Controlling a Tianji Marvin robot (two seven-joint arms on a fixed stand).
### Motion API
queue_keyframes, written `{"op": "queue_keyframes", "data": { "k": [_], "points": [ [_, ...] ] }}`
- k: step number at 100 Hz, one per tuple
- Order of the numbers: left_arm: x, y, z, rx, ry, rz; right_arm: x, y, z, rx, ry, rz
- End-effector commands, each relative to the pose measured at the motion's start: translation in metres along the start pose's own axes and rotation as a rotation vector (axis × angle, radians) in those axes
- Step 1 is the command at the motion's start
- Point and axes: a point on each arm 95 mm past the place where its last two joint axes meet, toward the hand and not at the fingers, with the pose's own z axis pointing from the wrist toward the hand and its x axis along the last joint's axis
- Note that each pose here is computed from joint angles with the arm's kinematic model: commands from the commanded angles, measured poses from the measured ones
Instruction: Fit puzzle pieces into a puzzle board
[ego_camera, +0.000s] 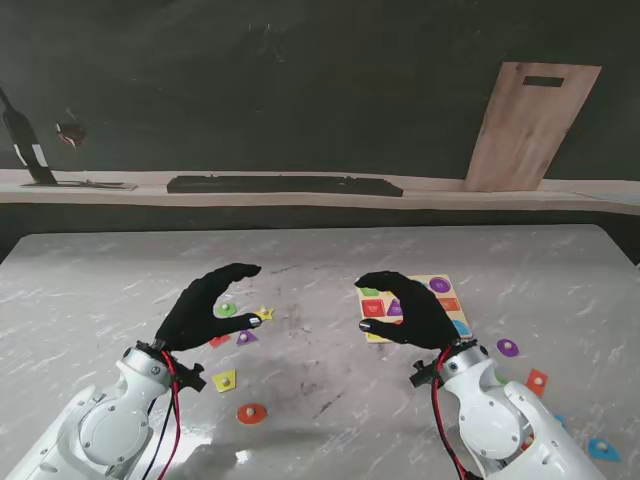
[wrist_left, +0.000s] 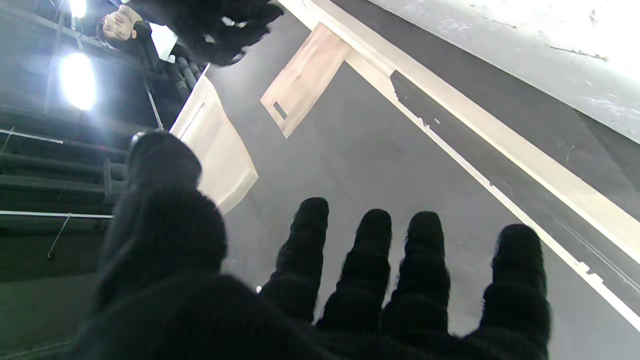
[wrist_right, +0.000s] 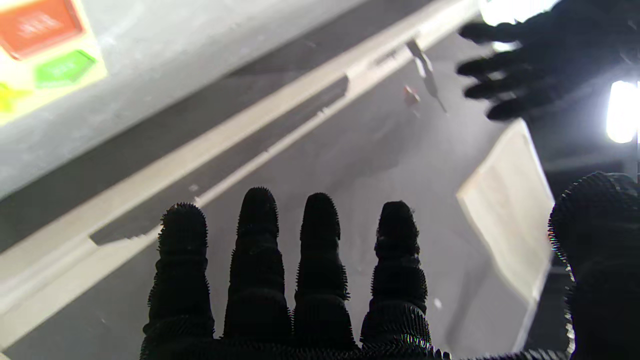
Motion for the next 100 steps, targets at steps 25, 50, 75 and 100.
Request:
{"op": "queue_keyframes", "data": {
  "k": [25, 50, 75, 100],
  "points": [
    [0.002, 0.005, 0.004, -0.05, -0.011, -0.022, -0.021, 0.009, 0.012, 0.305, -0.085, -0.3],
    [0.002, 0.004, 0.004, -0.039, -0.005, -0.02, -0.048, 0.014, 0.035, 0.484, -0.176, -0.535],
    [0.003, 0.003, 0.003, -0.031, -0.011, -0.02, -0.071, 0.005, 0.055, 0.49, -0.281, -0.654],
    [0.003, 0.004, 0.005, -0.036, -0.016, -0.047, -0.09, -0.012, 0.068, 0.461, -0.331, -0.718]
  ]
}}
